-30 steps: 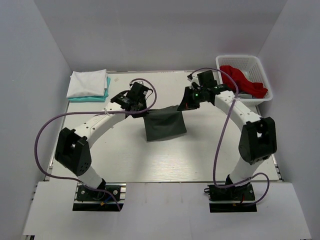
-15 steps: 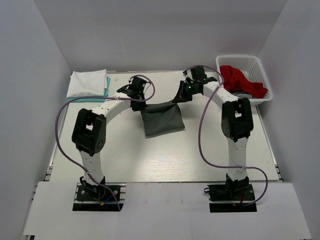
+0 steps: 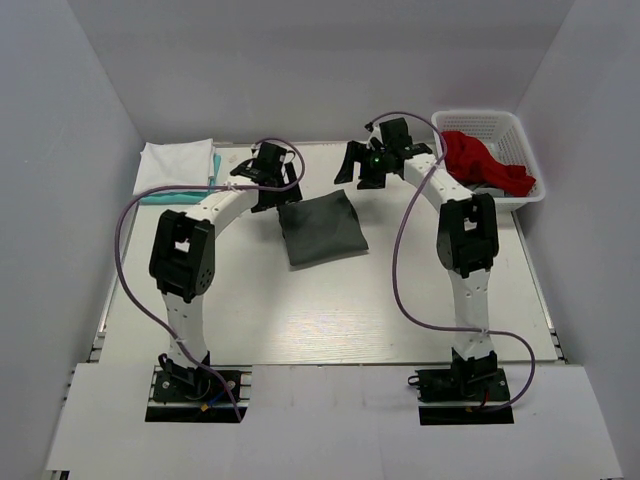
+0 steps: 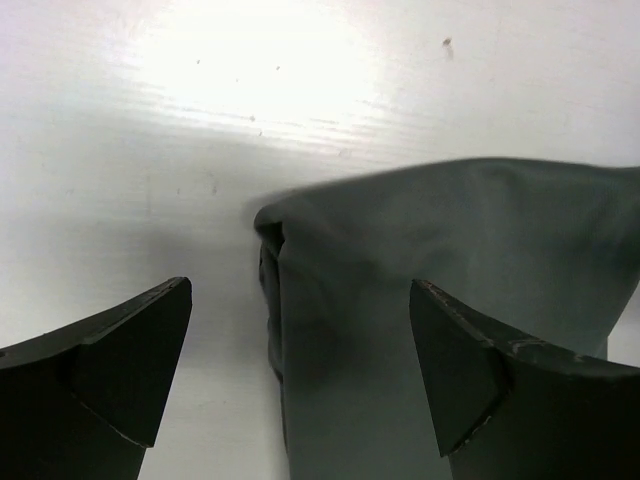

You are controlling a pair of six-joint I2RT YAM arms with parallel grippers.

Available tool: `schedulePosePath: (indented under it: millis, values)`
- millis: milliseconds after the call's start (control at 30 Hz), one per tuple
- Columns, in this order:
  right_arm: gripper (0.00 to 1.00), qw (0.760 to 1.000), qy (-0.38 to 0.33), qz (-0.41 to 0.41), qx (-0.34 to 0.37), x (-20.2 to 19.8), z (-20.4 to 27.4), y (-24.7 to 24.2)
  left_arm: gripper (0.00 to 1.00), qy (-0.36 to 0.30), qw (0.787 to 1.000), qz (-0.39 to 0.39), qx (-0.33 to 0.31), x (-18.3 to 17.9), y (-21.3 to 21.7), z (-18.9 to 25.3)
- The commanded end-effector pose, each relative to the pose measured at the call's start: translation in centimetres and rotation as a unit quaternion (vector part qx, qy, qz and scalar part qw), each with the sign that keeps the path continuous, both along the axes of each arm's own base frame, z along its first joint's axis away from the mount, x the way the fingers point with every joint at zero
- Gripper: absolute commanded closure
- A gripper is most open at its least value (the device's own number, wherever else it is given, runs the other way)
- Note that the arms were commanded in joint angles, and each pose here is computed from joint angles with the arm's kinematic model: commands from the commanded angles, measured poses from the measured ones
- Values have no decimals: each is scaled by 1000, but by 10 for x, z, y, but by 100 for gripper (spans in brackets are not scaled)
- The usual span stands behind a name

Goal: Fold and stack the t-shirts
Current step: Fold the long partially folded tshirt into a neat square, then smooth out wrinkles on the folded tshirt

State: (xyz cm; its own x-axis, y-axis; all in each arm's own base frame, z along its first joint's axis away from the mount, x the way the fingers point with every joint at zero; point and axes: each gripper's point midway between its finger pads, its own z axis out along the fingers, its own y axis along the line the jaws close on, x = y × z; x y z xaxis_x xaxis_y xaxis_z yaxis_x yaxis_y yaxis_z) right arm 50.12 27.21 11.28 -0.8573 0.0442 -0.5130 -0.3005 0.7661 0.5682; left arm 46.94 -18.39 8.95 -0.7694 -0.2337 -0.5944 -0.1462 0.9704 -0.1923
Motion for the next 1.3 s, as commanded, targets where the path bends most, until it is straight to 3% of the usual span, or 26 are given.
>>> schedulePosePath:
  millis: [0, 233, 367, 533, 667, 867, 1067, 1267]
  values:
    - [10, 999, -52, 8, 2, -14, 40, 0, 0, -27, 999, -4, -33, -11, -4, 36]
    - [10, 993, -47, 67, 81, -50, 45, 26, 0, -73, 989, -67, -113, -17, -40, 57]
    - [10, 990, -21, 87, 108, -56, 30, 47, 0, -59, 985, -87, -136, -11, -50, 33]
    - [10, 989, 22, 65, 131, -46, -4, 44, 0, -19, 989, -82, -123, -3, -53, -14]
    - [10, 987, 42, 56, 146, -29, -31, 49, 0, 50, 996, -17, -75, -2, -23, -60]
    - [10, 987, 106, 7, 119, -17, -90, 37, 0, 64, 996, 5, -65, -1, -3, -76]
    - [10, 992, 39, 41, 115, -12, -48, 44, 0, 18, 996, -26, -86, 21, -12, -45]
    - [10, 988, -88, 74, 105, -16, 61, 46, 0, -50, 997, -23, -60, 34, 0, 25]
